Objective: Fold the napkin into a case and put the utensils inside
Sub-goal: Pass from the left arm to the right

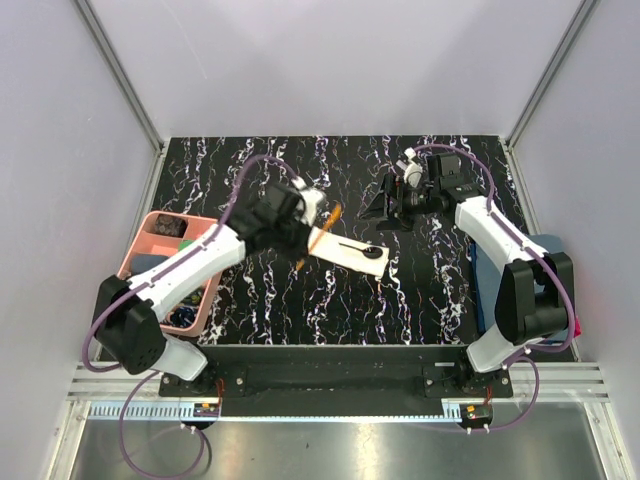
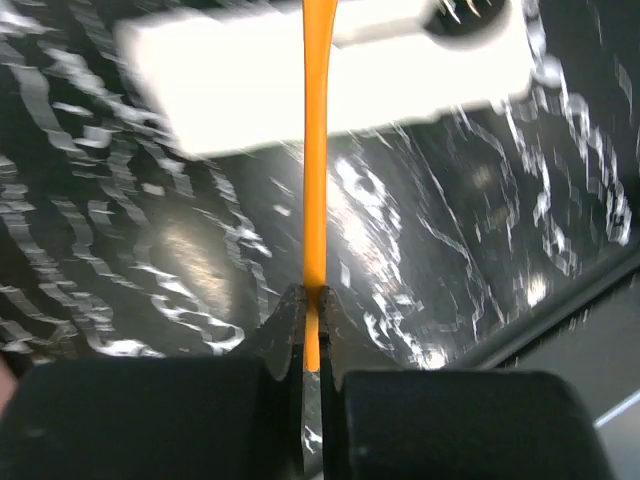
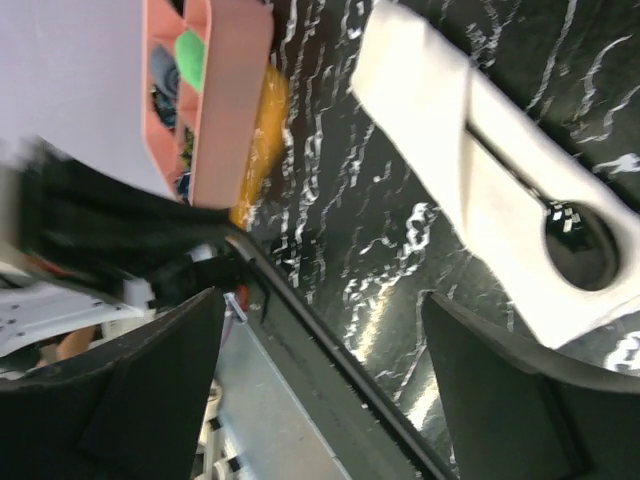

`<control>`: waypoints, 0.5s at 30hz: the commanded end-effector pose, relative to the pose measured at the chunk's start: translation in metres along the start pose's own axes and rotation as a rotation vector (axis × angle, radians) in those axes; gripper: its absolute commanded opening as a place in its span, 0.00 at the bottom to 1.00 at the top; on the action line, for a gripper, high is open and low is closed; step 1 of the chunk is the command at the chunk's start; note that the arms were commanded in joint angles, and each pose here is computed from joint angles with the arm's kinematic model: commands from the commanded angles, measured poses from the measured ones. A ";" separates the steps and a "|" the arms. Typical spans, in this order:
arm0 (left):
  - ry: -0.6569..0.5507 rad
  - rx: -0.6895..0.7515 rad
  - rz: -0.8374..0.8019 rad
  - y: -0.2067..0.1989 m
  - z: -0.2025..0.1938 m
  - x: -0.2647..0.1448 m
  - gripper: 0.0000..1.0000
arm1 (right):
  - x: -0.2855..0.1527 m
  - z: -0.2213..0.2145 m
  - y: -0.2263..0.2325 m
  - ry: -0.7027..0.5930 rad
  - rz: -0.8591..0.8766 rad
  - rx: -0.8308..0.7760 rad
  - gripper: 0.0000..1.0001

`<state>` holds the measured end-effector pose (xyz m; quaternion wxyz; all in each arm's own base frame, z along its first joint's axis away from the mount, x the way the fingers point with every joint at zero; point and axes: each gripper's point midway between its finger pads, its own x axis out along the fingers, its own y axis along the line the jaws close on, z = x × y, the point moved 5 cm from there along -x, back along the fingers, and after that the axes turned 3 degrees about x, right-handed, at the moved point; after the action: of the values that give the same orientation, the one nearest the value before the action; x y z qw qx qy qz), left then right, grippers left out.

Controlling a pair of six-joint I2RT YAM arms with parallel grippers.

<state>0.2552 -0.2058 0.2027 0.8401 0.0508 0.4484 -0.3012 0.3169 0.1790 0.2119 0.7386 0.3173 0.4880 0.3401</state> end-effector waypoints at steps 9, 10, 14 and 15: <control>0.023 0.381 -0.043 -0.058 -0.040 0.013 0.00 | 0.006 -0.036 -0.012 0.125 0.111 0.024 0.59; 0.028 0.387 -0.049 -0.059 -0.044 0.013 0.00 | 0.007 -0.041 -0.018 0.134 0.102 0.022 0.56; 0.028 0.446 -0.078 -0.064 -0.049 0.009 0.00 | 0.012 -0.050 -0.025 0.173 0.116 0.037 0.45; 0.028 0.450 -0.082 -0.064 -0.050 0.009 0.00 | 0.013 -0.051 -0.027 0.177 0.114 0.042 0.45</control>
<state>0.1852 -0.2418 0.1615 0.7764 0.2123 0.4330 -0.4057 0.2817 0.1789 0.1719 0.6783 0.3330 0.5390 0.3722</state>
